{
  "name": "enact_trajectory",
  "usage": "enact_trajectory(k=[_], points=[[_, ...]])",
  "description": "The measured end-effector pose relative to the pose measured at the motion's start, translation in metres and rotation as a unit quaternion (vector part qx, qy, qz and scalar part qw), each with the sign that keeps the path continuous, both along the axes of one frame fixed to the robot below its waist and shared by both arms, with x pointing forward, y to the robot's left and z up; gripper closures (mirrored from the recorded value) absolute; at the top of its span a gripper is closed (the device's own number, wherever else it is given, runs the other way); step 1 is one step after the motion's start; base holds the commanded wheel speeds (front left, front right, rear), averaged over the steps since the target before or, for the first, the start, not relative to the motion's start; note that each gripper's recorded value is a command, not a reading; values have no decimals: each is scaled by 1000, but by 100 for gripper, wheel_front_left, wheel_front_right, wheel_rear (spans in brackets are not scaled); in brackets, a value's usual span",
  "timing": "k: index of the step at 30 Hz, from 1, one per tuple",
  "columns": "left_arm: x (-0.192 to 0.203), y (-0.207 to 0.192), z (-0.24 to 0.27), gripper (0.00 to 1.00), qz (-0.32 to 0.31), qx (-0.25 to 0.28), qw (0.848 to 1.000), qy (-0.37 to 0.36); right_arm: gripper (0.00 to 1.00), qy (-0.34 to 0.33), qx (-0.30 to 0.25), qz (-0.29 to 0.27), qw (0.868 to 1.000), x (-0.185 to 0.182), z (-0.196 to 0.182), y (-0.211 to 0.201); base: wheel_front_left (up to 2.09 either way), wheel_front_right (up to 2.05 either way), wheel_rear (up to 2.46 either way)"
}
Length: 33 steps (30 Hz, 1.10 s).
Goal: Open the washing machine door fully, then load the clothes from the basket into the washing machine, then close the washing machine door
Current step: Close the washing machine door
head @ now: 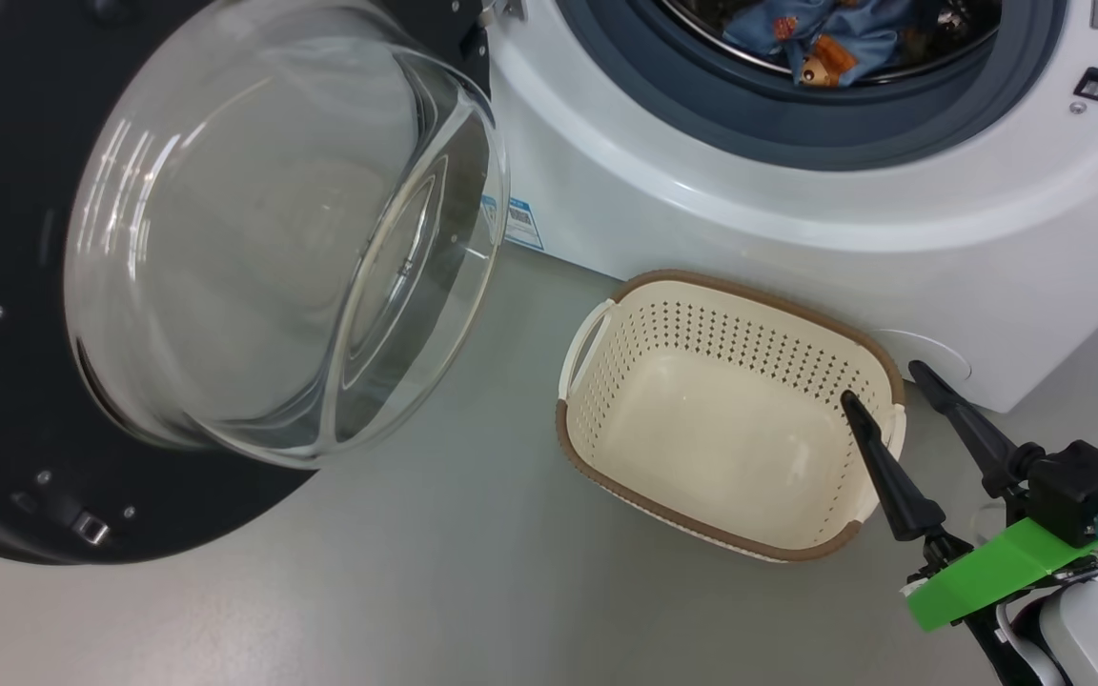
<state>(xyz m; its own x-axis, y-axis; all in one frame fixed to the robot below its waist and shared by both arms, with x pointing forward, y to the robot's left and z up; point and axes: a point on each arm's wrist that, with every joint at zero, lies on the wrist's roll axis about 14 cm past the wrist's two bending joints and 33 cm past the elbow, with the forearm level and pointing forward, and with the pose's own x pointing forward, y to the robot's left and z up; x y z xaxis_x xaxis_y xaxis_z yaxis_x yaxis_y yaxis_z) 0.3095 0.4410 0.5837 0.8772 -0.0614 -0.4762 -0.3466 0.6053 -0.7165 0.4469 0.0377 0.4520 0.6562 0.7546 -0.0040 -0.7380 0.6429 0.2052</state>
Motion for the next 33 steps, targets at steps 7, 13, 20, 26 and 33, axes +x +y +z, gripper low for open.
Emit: enact_trajectory(k=[7,13,20,26,33], points=[[-3,-14,9,100,-37,1,999,-9,0,-10,6,-6,1000,-3,12,-1,0,0,0],[-2,-36,13,100,-86,3,996,-13,0,-5,1,-17,1000,-11,12,-10,0,0,0],[4,-62,16,100,-143,10,990,-17,0,-14,7,-43,999,-12,23,-23,0,0,0],[11,-91,17,100,-197,11,980,-23,0,-9,5,-64,998,-21,24,-37,0,0,0],[19,-121,25,100,-254,11,966,-40,0,-11,5,-99,995,-27,29,-60,0,0,0]])
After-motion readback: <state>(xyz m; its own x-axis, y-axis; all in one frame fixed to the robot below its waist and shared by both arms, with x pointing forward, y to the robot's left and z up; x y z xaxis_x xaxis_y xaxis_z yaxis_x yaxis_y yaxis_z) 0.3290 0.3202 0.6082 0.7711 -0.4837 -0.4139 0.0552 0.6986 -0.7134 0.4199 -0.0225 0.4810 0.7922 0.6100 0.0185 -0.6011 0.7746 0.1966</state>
